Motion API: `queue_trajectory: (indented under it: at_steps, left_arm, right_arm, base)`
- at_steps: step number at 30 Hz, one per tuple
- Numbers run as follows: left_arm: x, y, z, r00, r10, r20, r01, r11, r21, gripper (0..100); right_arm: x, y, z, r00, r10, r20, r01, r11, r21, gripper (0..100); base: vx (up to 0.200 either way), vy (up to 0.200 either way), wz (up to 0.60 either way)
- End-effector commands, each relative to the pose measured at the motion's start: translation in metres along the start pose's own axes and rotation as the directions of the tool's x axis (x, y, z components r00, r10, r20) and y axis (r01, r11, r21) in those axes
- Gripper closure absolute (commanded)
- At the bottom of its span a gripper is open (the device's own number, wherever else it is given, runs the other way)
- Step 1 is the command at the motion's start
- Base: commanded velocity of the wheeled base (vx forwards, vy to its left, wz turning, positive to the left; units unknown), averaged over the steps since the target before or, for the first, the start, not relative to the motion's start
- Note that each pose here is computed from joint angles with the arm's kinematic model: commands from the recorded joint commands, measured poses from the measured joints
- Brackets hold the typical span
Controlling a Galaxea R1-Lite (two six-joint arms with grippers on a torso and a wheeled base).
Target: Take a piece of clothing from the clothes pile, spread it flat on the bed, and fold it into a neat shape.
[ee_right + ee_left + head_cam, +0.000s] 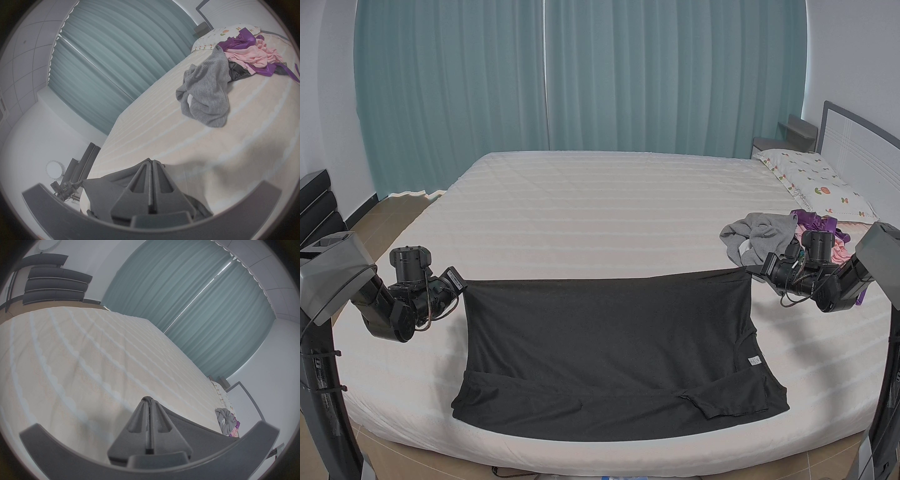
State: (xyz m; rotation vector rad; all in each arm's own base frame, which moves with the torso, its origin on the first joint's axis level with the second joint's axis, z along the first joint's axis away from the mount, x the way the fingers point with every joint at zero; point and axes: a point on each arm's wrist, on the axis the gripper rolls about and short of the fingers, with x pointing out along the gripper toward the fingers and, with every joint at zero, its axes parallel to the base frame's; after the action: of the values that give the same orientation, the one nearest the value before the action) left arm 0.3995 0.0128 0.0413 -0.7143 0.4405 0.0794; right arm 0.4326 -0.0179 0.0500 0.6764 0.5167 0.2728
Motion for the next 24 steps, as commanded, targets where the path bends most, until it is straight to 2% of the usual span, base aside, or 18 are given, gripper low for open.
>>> queue_trajectory:
  at_steps: [1, 7, 11, 15, 21, 24]
  left_arm:
    - [-0.015, -0.002, 0.000, 1.000, 0.006, -0.004, -0.006, 1.000, 0.013, 100]
    - [-0.033, 0.005, -0.011, 0.998, 0.038, -0.047, -0.035, 0.997, 0.062, 100]
    - [-0.040, 0.013, -0.019, 0.995, 0.068, -0.077, -0.062, 0.996, 0.072, 100]
    - [-0.047, 0.024, -0.034, 0.986, 0.102, -0.133, -0.093, 0.993, 0.073, 100]
    - [-0.052, 0.032, -0.045, 0.985, 0.105, -0.139, -0.095, 0.993, 0.075, 100]
    - [-0.058, 0.041, -0.060, 0.983, 0.105, -0.149, -0.091, 0.991, 0.094, 100]
  right_arm:
    - [-0.028, 0.010, 0.002, 1.000, 0.026, -0.015, -0.026, 1.000, 0.004, 100]
    - [-0.059, 0.009, -0.010, 0.998, 0.024, -0.063, -0.022, 0.999, 0.035, 100]
    - [-0.074, 0.005, -0.030, 0.993, 0.001, -0.117, 0.003, 0.999, 0.038, 100]
    - [-0.080, -0.005, -0.053, 0.981, -0.035, -0.189, 0.038, 0.999, 0.012, 100]
    - [-0.082, -0.017, -0.072, 0.966, -0.064, -0.249, 0.069, 0.998, 0.008, 100]
    - [-0.078, -0.027, -0.085, 0.953, -0.085, -0.292, 0.094, 0.995, 0.018, 100]
  base:
    - [0.000, 0.000, 0.00]
    - [0.000, 0.000, 0.00]
    - [0.000, 0.000, 0.00]
    - [0.000, 0.000, 0.00]
    - [0.000, 0.000, 0.00]
    - [0.000, 0.000, 0.00]
